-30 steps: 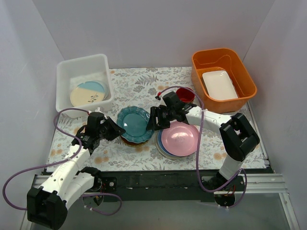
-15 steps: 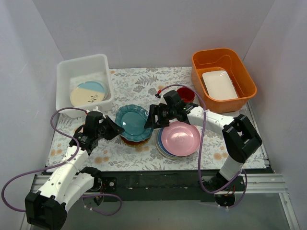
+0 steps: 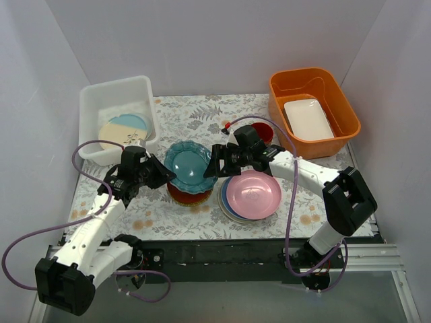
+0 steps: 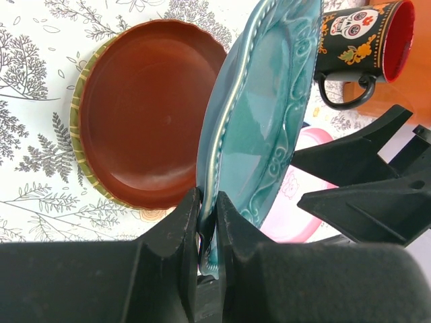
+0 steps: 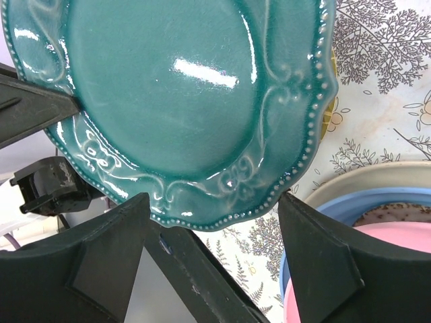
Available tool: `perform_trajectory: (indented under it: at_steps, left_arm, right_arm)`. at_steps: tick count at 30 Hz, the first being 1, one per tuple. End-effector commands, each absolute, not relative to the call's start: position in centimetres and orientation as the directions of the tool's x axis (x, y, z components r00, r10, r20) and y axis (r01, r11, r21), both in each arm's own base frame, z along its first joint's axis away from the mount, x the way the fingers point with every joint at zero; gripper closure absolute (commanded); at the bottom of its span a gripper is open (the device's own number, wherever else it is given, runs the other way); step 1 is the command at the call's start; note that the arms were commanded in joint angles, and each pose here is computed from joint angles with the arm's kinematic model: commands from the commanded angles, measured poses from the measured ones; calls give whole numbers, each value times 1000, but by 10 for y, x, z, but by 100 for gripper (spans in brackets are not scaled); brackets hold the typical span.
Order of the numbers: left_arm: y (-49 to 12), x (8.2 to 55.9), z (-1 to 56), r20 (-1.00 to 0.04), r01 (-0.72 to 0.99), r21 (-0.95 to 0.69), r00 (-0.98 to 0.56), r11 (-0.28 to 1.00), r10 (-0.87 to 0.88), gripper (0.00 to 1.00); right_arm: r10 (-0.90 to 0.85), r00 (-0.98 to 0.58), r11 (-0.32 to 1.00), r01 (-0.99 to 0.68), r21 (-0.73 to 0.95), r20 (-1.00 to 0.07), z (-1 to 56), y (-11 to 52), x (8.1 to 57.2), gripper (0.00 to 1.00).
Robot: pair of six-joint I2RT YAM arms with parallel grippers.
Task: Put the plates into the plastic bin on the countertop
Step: Pick up the plate at the center of the board, then place the plate in the plastic bin.
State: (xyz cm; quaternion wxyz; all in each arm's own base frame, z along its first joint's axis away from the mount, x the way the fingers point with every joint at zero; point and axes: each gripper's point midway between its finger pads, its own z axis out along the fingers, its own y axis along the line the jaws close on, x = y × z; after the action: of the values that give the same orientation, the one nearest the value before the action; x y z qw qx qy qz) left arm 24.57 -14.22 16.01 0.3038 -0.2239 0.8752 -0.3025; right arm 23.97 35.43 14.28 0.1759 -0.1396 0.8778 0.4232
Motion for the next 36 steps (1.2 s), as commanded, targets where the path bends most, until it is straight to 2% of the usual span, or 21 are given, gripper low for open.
perform_trajectory:
  at_steps: [1, 21, 36]
  left_arm:
    - [-154, 266, 211, -466, -91, -722, -669, 686, -579, 100]
    - [-164, 333, 228, -485, -64, -712, -676, 699, -555, 100]
    - [-130, 381, 251, -488, -89, -729, -627, 678, -607, 100]
  right_arm:
    - [-64, -840, 427, -511, 746, -539, 208, 381, 240, 16]
    - [-52, -830, 455, -515, 726, -555, 212, 363, 232, 12]
    - [-26, -818, 413, -532, 739, -574, 229, 365, 243, 9]
